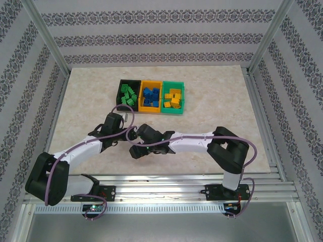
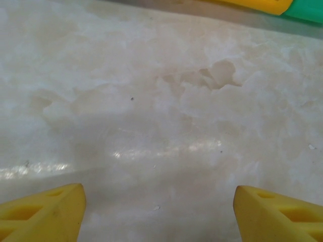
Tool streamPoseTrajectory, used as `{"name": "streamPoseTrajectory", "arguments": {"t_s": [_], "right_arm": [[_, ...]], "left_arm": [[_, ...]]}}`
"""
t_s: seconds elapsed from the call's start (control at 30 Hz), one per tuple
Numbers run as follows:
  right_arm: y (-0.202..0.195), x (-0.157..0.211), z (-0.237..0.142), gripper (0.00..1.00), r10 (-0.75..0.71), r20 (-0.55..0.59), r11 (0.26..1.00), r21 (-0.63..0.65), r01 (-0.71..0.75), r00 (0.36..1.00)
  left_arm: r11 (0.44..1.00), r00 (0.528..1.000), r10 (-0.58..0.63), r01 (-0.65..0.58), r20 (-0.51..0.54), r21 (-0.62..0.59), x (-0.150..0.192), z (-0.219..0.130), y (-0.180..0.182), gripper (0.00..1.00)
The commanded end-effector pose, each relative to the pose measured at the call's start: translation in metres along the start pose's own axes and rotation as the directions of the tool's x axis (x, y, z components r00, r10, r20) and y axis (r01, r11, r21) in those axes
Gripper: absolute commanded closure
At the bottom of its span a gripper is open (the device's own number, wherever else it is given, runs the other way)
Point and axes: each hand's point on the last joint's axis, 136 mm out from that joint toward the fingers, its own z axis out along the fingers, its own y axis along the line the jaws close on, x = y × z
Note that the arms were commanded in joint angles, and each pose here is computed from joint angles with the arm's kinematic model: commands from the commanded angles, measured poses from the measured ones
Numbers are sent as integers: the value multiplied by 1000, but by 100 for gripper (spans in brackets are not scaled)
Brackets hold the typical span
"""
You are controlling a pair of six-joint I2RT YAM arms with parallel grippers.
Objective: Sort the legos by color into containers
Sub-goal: Pick up the lego from the bottom-center of the table.
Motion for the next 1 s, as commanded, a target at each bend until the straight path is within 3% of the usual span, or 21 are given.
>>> {"name": "streamPoseTrajectory", "arguments": {"t_s": [0.0, 0.4, 0.63, 0.97], "right_arm": [[2, 8, 9, 31, -28, -56, 999, 29, 30, 998], [-17, 25, 21, 35, -86, -120, 980, 169, 106, 989], [-23, 30, 24, 41, -139, -129, 959, 228, 166, 982], [-34, 30, 14, 50, -97, -46, 971, 214, 104, 994]], "left_arm": [[1000, 997, -30, 29, 69, 11, -14, -5, 0, 23], [996, 995, -83, 84, 48, -31, -6, 1, 17, 24], [987, 988, -156, 156, 12, 45, -6, 14, 12, 24], [982, 984, -177, 175, 18, 74, -10, 14, 12, 23]]}}
